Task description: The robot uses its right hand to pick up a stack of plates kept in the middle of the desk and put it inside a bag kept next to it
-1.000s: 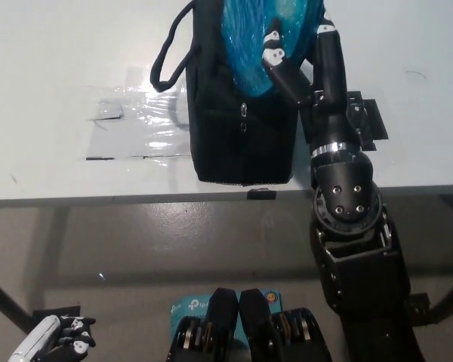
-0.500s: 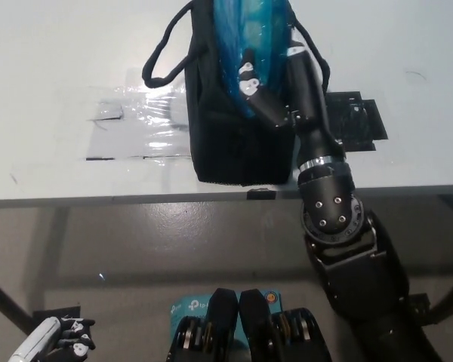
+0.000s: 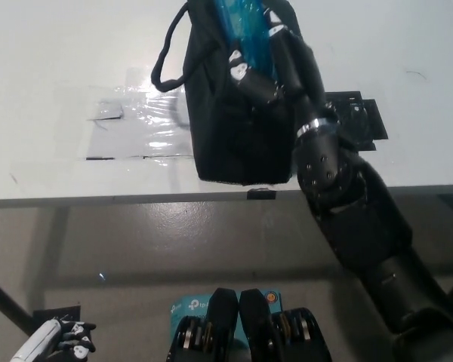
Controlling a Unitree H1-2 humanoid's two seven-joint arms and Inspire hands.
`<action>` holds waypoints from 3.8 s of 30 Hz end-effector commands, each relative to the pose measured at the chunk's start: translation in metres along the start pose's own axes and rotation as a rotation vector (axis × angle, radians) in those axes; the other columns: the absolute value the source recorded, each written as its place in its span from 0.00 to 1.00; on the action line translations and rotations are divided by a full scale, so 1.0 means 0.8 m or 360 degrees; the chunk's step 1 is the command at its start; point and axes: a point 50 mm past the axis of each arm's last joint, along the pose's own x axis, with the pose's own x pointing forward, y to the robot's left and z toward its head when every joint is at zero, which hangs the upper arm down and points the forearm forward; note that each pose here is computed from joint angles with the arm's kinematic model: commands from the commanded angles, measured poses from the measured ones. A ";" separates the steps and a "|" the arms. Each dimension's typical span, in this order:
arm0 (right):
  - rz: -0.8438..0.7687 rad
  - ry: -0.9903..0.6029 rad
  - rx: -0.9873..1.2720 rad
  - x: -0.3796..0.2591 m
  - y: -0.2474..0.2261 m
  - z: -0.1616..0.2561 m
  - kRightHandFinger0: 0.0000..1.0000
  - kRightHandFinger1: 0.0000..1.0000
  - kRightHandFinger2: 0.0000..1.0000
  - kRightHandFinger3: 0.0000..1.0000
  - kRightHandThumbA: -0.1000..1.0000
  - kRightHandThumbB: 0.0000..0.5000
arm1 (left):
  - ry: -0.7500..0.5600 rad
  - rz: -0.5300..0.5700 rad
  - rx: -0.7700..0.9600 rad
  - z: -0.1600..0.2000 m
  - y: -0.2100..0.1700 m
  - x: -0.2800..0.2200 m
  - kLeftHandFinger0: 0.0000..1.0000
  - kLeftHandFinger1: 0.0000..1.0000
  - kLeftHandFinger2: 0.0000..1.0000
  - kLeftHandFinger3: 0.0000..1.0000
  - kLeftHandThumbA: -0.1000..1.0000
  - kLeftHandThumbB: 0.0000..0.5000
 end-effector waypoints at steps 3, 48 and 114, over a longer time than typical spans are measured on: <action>-0.0106 0.0042 0.0149 0.024 -0.015 0.032 0.00 0.00 0.25 0.02 0.00 0.49 | -0.0018 0.0000 0.0035 0.006 0.006 -0.004 0.86 0.81 0.84 0.75 0.00 0.30; -0.0026 0.0064 -0.0713 0.028 -0.043 0.142 1.00 1.00 1.00 1.00 1.00 1.00 | 0.0032 -0.0027 0.0002 -0.020 -0.004 -0.016 0.82 0.80 0.84 0.75 0.00 0.33; -0.0110 0.0709 0.0486 -0.451 -0.051 -0.289 0.48 0.59 0.71 1.00 0.64 0.37 | 0.0037 0.0043 -0.0024 -0.016 0.014 -0.021 0.83 0.77 0.85 0.76 0.00 0.27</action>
